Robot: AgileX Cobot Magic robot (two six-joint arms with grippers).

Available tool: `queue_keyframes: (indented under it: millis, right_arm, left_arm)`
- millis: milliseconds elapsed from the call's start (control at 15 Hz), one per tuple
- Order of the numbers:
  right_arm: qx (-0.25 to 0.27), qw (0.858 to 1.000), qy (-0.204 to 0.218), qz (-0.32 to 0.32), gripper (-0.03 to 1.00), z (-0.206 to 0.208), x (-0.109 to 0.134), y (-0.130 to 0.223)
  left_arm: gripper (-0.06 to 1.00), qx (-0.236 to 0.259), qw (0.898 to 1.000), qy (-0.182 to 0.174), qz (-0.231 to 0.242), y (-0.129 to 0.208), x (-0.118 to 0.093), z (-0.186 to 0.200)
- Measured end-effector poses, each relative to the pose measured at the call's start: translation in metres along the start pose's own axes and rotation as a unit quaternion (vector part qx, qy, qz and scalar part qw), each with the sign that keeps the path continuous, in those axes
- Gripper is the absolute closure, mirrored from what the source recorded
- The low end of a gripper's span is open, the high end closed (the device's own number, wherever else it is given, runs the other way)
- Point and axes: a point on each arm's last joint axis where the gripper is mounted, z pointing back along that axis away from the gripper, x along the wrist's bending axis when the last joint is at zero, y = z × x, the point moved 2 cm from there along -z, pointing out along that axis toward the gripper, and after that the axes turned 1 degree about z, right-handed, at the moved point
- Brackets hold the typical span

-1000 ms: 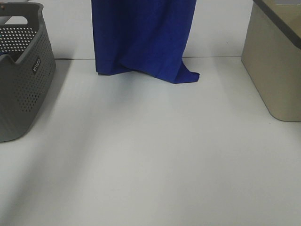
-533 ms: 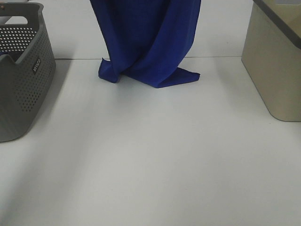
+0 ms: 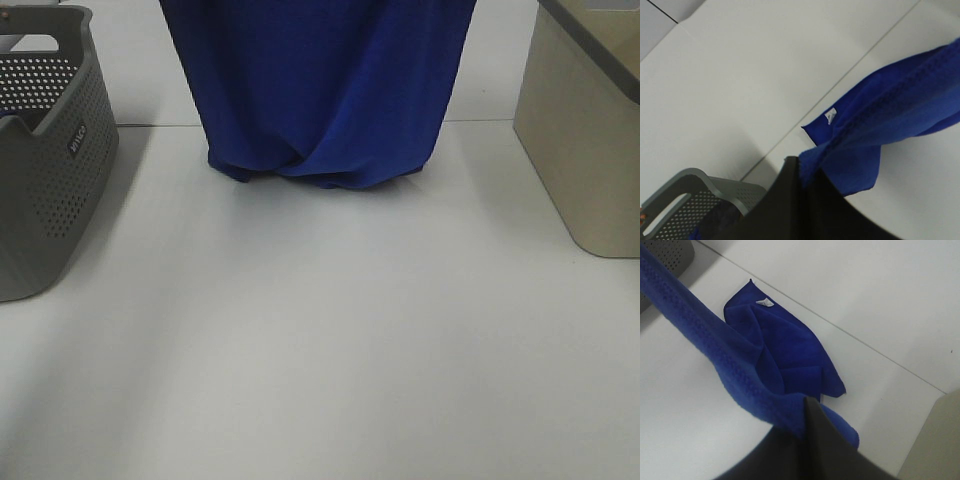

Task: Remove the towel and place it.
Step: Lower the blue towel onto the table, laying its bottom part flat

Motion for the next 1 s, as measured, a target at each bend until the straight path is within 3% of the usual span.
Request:
queue_keyframes:
  millis: [133, 467, 1000]
  right_arm:
    - [0.001, 1.000, -0.001, -0.004, 0.95, 0.001, 0.001, 0.001]
    - [0.059, 0.997, -0.037, -0.034, 0.95, 0.002, 0.016, 0.038]
    - [0.150, 0.986, -0.055, -0.053, 0.95, 0.040, 0.048, 0.134]
  left_arm:
    - [0.94, 0.024, 1.000, 0.015, 0.001, 0.013, -0.006, 0.009]
    - [0.94, 0.080, 0.995, 0.065, 0.008, 0.049, -0.031, 0.021]
    - [0.94, 0.132, 0.981, 0.137, -0.039, 0.087, -0.106, 0.049]
